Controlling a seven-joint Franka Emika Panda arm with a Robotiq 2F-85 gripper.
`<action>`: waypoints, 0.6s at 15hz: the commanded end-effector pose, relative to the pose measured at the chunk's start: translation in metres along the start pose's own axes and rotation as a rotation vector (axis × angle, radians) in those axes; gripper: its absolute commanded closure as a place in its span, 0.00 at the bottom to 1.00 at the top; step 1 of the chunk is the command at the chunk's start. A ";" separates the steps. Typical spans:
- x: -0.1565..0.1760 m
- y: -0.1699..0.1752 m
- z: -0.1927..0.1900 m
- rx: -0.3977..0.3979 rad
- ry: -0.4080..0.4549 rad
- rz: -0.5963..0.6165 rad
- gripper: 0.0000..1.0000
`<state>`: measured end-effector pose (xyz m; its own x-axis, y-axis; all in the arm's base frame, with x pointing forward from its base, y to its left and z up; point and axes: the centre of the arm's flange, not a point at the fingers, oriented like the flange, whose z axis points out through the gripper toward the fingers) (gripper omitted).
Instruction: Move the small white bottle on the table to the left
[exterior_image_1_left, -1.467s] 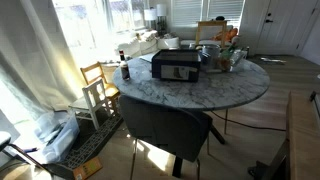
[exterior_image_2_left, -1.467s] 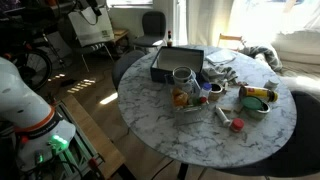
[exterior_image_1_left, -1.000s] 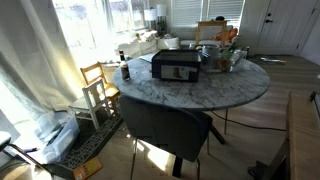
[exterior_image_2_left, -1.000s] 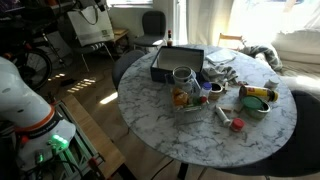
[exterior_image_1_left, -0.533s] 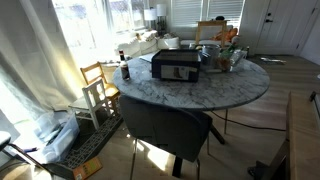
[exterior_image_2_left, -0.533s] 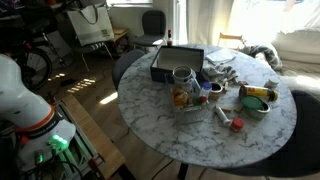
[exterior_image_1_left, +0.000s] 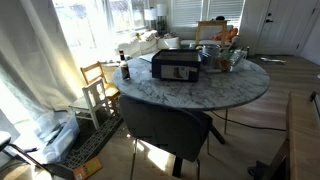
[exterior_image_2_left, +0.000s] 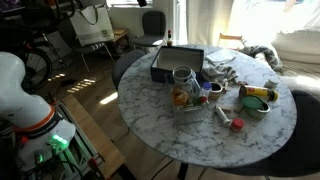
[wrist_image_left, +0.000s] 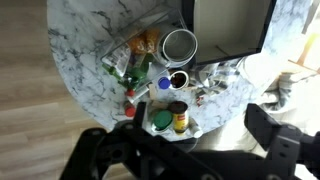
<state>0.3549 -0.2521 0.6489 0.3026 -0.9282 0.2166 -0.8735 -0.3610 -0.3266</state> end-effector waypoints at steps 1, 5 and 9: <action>0.062 0.039 0.027 0.008 -0.021 0.203 0.00; 0.071 0.068 0.033 0.009 -0.006 0.267 0.00; 0.090 0.070 0.053 -0.002 -0.010 0.332 0.00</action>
<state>0.3416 -0.3654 0.5973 0.0046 -0.9960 0.0897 -0.9259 -0.0381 -0.3757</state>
